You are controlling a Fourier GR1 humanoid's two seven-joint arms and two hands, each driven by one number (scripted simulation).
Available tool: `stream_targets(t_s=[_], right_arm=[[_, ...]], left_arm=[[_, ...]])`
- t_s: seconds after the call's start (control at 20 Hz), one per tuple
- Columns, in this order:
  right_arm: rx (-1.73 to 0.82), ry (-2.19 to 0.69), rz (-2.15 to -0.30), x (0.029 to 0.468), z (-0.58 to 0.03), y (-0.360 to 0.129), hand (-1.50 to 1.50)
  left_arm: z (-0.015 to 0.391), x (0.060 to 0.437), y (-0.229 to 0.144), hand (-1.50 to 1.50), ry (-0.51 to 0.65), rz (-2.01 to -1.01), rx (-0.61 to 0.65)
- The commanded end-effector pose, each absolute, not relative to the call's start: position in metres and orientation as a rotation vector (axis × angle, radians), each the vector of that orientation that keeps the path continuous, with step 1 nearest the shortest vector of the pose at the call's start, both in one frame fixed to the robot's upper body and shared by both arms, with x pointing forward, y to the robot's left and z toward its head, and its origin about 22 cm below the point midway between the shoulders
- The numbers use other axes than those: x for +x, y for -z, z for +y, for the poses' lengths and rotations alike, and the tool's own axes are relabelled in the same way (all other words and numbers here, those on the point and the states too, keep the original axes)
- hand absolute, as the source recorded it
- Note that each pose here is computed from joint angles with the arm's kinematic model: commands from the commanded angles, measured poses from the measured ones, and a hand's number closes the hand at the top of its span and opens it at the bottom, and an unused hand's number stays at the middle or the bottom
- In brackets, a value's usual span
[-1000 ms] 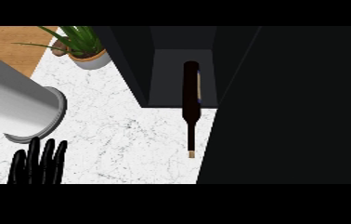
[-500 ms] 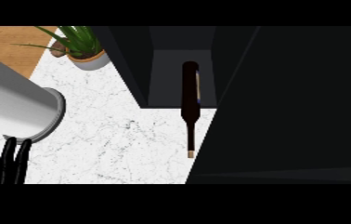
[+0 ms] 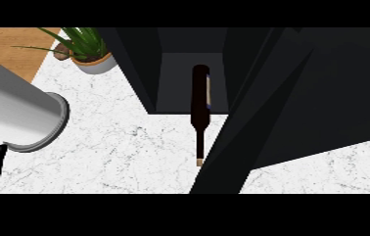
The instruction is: Pick up the wine, place it into the cabinet and close the cabinet
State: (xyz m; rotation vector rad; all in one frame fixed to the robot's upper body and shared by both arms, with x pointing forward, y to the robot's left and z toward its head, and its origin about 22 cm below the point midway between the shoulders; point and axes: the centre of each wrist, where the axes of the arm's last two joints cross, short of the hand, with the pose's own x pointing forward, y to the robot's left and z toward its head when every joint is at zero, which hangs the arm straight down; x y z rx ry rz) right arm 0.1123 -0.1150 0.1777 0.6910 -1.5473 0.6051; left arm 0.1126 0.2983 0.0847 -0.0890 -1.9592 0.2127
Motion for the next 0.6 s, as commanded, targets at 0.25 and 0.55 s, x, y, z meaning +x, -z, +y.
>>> stream_targets(t_s=[0.25,0.55], right_arm=[[0.696,-0.668,-1.716,0.093,-0.082,-0.199,1.5],[0.66,-0.68,-1.755,0.111,-0.057,-0.202,1.5]], left_arm=[[0.314,0.114,-0.084,-1.5,-0.22,-1.94,-0.144],[0.308,0.128,-0.089,-1.5,-0.224,-1.951,-0.2]])
